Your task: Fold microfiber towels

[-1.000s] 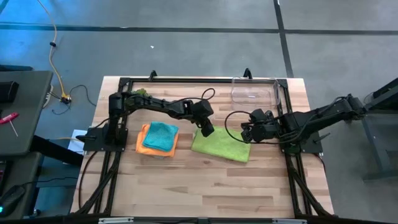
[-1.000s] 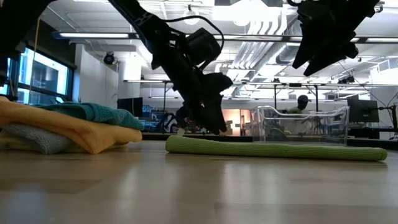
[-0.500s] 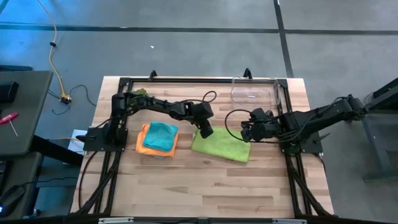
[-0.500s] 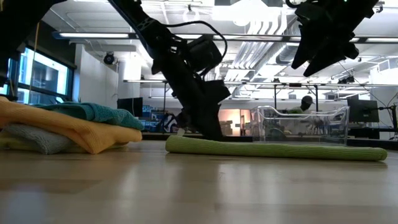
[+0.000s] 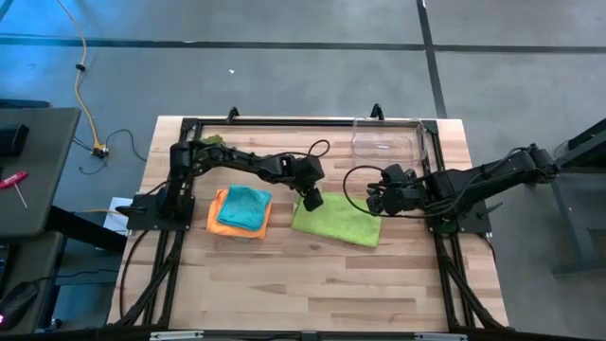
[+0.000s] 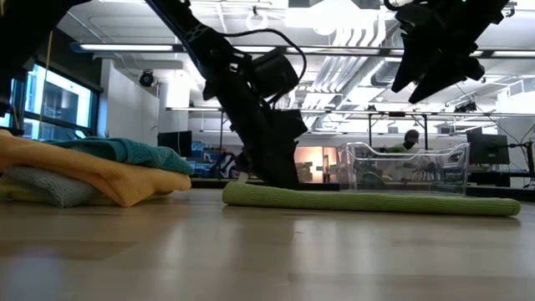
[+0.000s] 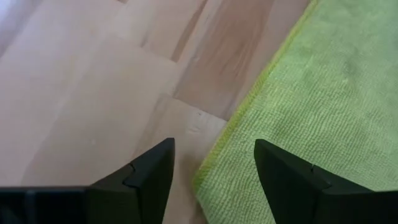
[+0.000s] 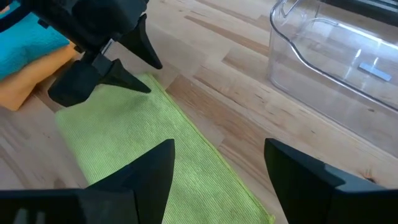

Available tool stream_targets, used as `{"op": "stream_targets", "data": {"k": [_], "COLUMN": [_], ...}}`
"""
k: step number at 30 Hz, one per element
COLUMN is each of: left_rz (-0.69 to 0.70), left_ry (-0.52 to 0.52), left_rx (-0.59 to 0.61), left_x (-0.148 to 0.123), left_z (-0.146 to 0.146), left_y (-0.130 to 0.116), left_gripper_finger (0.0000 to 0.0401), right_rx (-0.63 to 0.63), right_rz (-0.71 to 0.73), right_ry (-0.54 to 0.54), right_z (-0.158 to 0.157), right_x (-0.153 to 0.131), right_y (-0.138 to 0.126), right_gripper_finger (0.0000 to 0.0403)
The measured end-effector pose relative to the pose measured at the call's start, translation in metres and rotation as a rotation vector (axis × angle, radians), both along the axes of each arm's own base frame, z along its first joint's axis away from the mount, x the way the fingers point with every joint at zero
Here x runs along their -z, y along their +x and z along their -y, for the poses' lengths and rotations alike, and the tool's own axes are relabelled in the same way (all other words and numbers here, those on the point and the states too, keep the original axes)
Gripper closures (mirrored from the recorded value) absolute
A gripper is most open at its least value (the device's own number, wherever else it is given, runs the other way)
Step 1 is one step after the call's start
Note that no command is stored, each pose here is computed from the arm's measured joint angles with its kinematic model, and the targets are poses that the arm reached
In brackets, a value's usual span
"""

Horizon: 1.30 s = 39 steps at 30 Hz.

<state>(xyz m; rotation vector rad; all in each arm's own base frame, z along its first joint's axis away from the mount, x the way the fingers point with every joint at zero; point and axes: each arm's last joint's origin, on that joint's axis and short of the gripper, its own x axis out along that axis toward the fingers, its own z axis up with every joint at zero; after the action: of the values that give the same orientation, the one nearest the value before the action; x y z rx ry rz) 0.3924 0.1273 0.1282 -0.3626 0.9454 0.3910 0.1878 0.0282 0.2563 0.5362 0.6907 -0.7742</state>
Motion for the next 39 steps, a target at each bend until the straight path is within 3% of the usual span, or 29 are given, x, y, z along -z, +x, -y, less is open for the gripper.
{"op": "stream_targets", "data": {"k": [4, 7, 15, 23, 29, 39], "left_rz": [-0.011, -0.016, 0.001, -0.021, -0.013, -0.027], "left_ry": [-0.008, 0.019, 0.068, 0.067, 0.102, 0.109], "left_rx": [0.043, 0.045, 0.05, 0.047, 0.094, 0.062], "left_x": [0.006, 0.006, -0.008, -0.017, -0.017, -0.006], "left_z": [0.001, 0.003, 0.003, 0.004, 0.004, -0.009], "left_y": [0.001, 0.002, 0.001, -0.004, -0.003, -0.003], "left_gripper_finger": [0.0201, 0.0232, 0.0388, 0.0398, 0.0355, 0.0184], "right_rx": [0.012, 0.012, 0.012, 0.012, 0.013, 0.018], "right_rz": [0.007, 0.007, 0.007, 0.008, 0.009, 0.012], "right_ry": [0.009, 0.009, 0.008, 0.008, 0.02, 0.038], "right_z": [0.0, 0.0, 0.0, 0.0, 0.0, -0.001], "right_x": [0.0, 0.0, 0.0, 0.0, 0.0, 0.0], "right_y": [0.0, 0.0, 0.0, 0.0, 0.0, 0.0], "right_gripper_finger": [0.0162, 0.0162, 0.0162, 0.0162, 0.0162, 0.0162]}}
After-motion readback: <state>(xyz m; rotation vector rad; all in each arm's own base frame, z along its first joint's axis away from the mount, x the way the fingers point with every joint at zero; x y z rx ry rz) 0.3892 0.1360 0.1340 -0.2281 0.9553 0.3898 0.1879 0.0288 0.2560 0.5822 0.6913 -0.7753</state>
